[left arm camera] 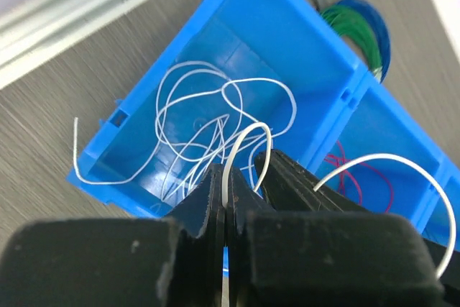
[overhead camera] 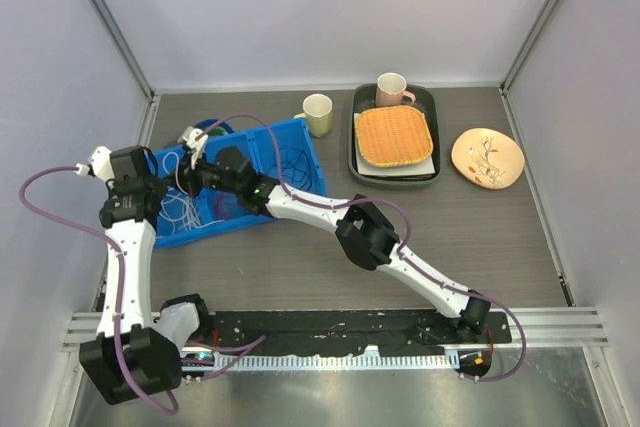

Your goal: Untangle the cables

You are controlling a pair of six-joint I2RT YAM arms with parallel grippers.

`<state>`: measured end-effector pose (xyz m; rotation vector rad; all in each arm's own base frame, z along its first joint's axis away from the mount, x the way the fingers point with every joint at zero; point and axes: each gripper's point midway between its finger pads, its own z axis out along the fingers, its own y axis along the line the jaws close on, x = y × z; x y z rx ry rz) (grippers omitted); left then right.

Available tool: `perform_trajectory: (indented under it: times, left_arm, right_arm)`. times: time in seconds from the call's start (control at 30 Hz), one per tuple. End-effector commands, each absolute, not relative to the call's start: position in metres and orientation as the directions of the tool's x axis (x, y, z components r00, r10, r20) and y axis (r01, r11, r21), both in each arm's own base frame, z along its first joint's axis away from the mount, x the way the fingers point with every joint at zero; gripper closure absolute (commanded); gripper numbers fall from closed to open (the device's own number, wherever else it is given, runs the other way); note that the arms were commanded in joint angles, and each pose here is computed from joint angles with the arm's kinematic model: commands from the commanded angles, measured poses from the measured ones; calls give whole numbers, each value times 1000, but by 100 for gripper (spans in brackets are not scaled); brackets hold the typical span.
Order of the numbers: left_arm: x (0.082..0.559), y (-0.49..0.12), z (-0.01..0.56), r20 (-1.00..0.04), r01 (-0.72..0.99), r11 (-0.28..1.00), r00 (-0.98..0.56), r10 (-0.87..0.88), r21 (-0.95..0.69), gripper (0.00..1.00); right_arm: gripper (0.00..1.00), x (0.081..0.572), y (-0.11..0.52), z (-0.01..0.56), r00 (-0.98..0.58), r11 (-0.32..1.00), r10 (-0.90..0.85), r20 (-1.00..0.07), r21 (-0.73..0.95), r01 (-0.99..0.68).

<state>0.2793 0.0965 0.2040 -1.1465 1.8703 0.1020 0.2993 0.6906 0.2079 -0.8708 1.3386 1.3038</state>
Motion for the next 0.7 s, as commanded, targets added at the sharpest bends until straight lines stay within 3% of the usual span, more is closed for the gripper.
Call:
perform_trajectory:
  times: [0.0,0.07,0.13,0.57,0.67]
  left_arm:
    - [303,85,201,-673,-665,586,-166,-720,-463,100]
    - [306,84,198,-658,-658,583,-174,-733,-476,100]
    - [306,84,195,-650,-659,577,-172,-740,-483,100]
    - [316,79,187,-604,-645,566,-196,-772,-513,100]
    - [318,79,179,-591,-652,569,-221,-776,-502,93]
  right_arm:
    - [85,299,679,250,-151,242,155,-976,186,-952]
    - [71,306,671,238,-160,303,116,-980,189,-934]
    - [65,309,663,240,-160,340,82,-984,179,-923]
    - [52,316,604,253,-118,505,-134,-984,35,-863]
    - [45,324,573,252,-119,595,-172,-978,-6,-804]
